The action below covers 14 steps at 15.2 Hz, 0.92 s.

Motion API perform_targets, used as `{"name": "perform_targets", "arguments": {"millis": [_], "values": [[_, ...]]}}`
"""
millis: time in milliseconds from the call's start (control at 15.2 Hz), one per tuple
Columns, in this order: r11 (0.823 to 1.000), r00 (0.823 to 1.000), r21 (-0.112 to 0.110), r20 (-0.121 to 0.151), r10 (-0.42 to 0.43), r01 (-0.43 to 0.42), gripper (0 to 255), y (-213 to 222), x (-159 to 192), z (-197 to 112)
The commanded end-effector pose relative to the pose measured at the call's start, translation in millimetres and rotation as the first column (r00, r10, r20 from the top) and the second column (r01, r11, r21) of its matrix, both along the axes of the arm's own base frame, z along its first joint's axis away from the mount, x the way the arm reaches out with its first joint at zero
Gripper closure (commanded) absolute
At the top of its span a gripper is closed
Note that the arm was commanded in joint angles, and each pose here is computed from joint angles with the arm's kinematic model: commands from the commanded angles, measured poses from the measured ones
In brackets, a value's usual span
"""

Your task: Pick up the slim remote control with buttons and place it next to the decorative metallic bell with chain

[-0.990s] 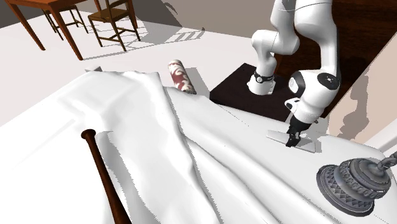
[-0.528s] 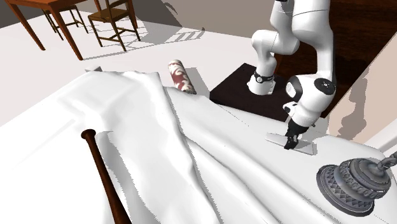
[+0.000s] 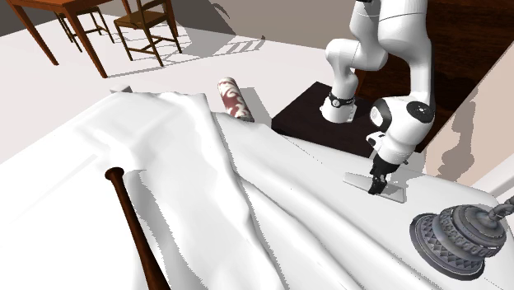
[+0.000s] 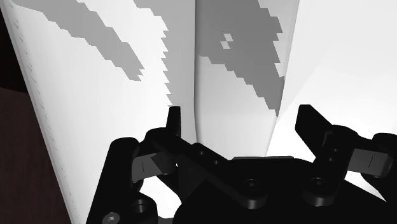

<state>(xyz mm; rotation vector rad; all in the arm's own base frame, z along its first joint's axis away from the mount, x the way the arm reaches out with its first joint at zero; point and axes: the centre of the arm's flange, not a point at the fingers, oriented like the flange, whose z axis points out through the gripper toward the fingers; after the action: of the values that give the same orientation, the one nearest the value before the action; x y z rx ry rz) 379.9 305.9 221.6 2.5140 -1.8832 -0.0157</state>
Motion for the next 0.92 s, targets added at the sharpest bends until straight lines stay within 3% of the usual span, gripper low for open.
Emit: {"name": "perform_targets", "arguments": {"millis": [0, 66, 330, 858], "values": [[1.0, 1.0, 0.0, 0.0, 0.0, 0.0, 0, 0.0, 0.0, 0.0], [1.0, 1.0, 0.0, 0.0, 0.0, 0.0, 0, 0.0, 0.0, 0.0], [1.0, 1.0, 0.0, 0.0, 0.0, 0.0, 0, -0.3, 0.4, 50.0], [1.0, 1.0, 0.0, 0.0, 0.0, 0.0, 0, -0.3, 0.4, 49.9]]}}
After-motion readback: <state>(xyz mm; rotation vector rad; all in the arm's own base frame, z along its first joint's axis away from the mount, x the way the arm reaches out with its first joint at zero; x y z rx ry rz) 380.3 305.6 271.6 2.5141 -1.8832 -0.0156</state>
